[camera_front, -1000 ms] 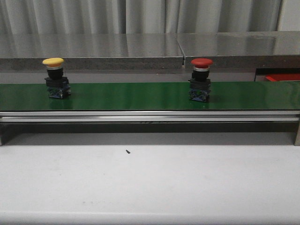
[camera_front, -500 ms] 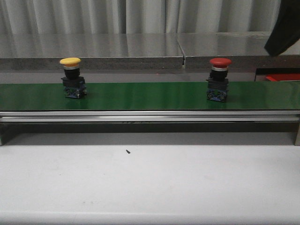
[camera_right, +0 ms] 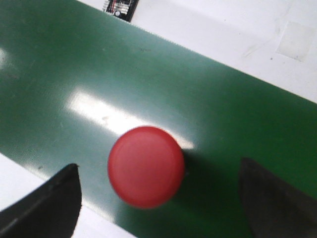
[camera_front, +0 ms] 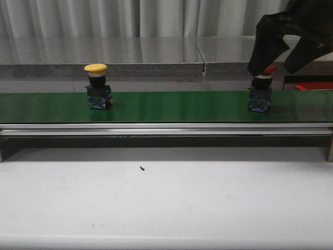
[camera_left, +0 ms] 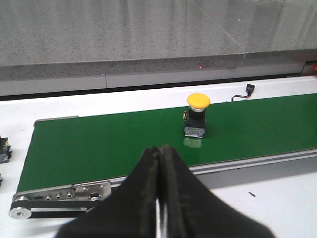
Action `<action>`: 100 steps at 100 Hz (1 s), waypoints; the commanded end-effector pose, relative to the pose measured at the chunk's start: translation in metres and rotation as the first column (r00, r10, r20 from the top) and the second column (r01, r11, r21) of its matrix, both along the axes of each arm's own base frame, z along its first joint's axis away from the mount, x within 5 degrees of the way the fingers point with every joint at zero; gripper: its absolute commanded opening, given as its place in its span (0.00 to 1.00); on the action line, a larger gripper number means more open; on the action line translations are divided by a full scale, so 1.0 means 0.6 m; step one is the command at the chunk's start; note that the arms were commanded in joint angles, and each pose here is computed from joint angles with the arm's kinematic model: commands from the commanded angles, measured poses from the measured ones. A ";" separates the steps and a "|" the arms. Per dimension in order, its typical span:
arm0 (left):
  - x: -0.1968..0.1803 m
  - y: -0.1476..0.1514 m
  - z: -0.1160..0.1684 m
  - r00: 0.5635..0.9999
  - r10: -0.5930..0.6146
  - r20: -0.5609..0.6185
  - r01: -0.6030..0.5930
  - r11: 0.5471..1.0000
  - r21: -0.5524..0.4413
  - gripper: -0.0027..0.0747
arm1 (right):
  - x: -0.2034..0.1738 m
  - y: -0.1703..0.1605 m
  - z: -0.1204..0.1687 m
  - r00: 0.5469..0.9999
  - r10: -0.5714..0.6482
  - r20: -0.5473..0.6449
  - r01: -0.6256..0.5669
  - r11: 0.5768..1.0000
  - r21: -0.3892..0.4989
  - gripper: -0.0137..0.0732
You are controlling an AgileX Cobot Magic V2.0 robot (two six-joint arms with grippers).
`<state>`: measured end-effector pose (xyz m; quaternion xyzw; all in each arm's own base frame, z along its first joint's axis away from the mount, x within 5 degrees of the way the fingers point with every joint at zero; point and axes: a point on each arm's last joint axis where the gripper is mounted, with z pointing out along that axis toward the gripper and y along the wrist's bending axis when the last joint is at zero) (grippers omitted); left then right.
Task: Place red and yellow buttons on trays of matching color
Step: 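Grasp the red button at the belt end with the right gripper, then lower the red button into the red tray and open the right gripper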
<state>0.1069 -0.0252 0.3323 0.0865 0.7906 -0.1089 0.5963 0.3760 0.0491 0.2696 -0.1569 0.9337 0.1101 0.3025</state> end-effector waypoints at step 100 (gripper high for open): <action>0.002 0.002 0.021 0.997 0.024 0.067 -0.022 0.999 -0.038 0.01 | -0.017 -0.364 0.163 0.814 -0.543 0.206 0.540 0.838 0.074 0.32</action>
